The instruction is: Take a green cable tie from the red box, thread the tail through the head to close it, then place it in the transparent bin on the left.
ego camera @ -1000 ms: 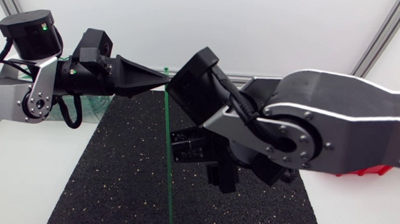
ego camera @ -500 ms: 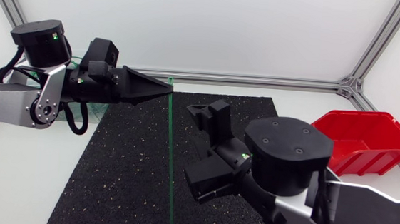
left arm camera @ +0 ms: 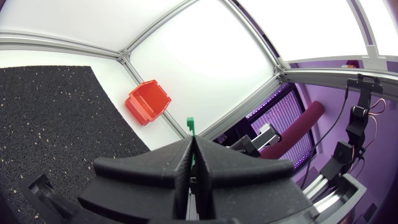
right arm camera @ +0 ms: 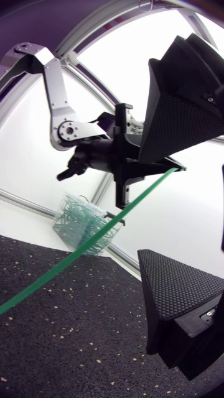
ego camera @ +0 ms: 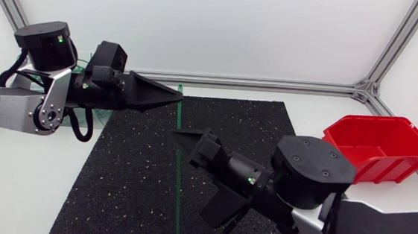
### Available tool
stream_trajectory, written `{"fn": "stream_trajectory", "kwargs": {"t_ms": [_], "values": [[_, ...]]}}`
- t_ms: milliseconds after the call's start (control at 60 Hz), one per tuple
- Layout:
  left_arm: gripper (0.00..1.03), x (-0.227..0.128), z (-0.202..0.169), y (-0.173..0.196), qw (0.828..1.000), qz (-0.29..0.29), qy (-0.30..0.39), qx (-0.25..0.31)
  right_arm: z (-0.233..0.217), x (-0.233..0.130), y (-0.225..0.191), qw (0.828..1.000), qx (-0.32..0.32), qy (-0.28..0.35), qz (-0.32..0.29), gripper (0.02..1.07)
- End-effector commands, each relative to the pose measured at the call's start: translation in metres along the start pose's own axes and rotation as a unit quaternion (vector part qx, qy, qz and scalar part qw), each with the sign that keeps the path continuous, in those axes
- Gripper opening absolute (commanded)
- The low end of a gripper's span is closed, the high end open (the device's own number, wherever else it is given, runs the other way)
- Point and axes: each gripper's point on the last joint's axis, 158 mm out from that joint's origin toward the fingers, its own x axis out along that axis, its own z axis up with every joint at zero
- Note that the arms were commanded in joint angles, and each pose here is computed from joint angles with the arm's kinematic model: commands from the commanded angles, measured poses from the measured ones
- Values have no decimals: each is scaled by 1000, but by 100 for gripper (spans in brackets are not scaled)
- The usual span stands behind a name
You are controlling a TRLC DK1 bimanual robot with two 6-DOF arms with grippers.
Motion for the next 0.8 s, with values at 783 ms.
{"fn": "stream_trajectory", "kwargs": {"t_ms": [783], "values": [[4, -5, 7, 17, 1000, 2, 3, -27, 89, -12, 50, 981, -22, -191, 7, 102]]}}
